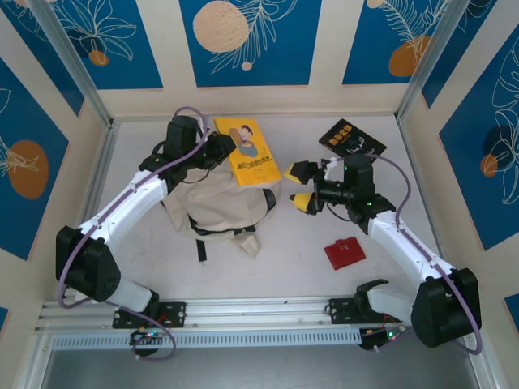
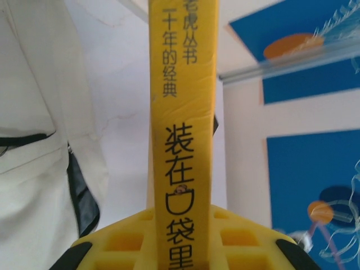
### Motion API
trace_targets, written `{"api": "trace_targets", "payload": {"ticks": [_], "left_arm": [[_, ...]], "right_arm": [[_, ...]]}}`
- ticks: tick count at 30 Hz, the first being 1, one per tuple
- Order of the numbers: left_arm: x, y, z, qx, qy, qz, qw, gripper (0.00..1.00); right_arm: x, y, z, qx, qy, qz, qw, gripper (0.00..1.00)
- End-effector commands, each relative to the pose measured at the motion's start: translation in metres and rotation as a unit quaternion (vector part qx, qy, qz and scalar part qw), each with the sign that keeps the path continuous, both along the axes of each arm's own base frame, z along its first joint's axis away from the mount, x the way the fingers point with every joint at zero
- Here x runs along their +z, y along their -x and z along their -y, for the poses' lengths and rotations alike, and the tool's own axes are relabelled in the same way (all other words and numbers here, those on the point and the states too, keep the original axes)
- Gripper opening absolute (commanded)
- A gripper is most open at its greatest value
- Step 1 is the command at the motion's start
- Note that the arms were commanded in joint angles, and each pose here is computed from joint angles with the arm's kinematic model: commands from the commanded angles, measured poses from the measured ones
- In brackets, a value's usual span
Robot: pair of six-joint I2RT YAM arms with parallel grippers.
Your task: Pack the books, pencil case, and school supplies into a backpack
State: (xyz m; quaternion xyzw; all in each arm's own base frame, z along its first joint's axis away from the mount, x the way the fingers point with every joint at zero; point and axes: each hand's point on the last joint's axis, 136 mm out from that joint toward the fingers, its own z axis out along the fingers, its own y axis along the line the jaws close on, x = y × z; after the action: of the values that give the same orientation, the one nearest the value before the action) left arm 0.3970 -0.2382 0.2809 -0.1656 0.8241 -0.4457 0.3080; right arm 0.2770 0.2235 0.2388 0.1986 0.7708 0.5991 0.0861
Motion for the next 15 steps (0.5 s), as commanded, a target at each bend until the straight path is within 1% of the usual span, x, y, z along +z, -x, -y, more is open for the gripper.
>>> {"api": "trace_targets", "payload": {"ticks": [1, 2, 5, 11, 15], "left_arm": [[0.058, -0.01, -0.006, 0.051, 0.096, 0.068, 0.992, 0.11], [0.059, -0.009, -0.007, 0.057, 0.105, 0.068, 0.99, 0.11], [0.061, -0.007, -0.011, 0.074, 0.125, 0.067, 0.987, 0.11], [0.061, -0.001, -0.007, 0.078, 0.149, 0.06, 0.984, 0.12], [0.06, 0.001, -0.004, 0.077, 0.159, 0.054, 0.983, 0.12]], "right_arm": [[0.026, -0.011, -0.014, -0.038, -0.057, 0.01, 0.998, 0.98], [0.028, -0.012, -0.019, -0.04, -0.061, 0.011, 0.997, 1.0], [0.029, -0.015, -0.029, -0.046, -0.074, 0.01, 0.996, 1.0], [0.028, -0.024, -0.05, -0.046, -0.102, -0.009, 0.994, 1.0], [0.022, -0.034, -0.055, -0.06, -0.11, -0.021, 0.992, 0.94]]}}
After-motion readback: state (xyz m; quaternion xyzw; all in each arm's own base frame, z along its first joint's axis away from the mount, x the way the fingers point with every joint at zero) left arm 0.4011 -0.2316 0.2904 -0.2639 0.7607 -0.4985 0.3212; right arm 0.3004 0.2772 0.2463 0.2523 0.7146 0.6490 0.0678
